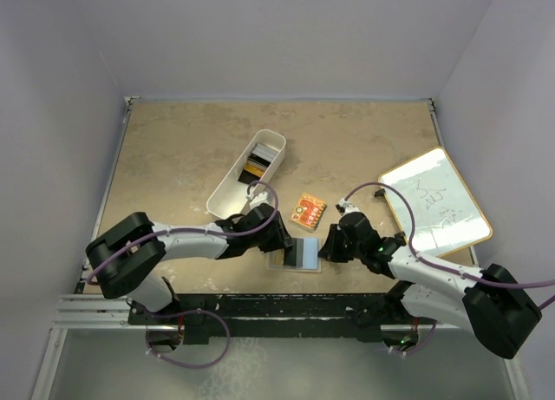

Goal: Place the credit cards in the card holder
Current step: Insert the credit card into the card holder.

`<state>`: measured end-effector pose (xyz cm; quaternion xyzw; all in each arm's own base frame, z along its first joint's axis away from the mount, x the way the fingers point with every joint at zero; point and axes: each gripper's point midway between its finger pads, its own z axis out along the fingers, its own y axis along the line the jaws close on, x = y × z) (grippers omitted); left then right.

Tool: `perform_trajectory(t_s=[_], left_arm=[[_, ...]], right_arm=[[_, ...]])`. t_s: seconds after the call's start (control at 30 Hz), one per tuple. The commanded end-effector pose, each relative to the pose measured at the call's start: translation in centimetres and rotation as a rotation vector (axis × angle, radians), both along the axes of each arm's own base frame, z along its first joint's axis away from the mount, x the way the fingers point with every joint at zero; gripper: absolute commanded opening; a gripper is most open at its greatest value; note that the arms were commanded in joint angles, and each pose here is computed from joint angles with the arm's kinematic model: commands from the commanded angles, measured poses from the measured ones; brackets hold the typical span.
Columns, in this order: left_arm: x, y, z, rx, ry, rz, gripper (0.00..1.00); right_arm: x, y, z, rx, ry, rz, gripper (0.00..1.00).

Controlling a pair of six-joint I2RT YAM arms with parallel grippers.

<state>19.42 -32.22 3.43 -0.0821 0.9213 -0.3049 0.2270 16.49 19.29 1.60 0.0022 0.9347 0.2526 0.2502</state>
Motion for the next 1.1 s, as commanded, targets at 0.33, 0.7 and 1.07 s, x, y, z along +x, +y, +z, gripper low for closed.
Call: perform_trajectory(t_s=[0.33,0.7,1.07], left_arm=[[-0.7,-1.8,-1.1,0.037,0.002,-0.087,0.3],[-0.8,-3.0,-0.3,0.029,-0.021,-0.108,0.31],[-0.2,-2.2,3.9,-0.022,-0.106,-0.081,0.4]], right_arm=[[0.2,0.6,0.1,0.021,-0.006,0.005,0.1],[0.4,0.0,-0.1,-0.028,-0.009,0.002,0.1],[1.8,-0.5,4.9,-0.029,-0.129,0.002,0.33]])
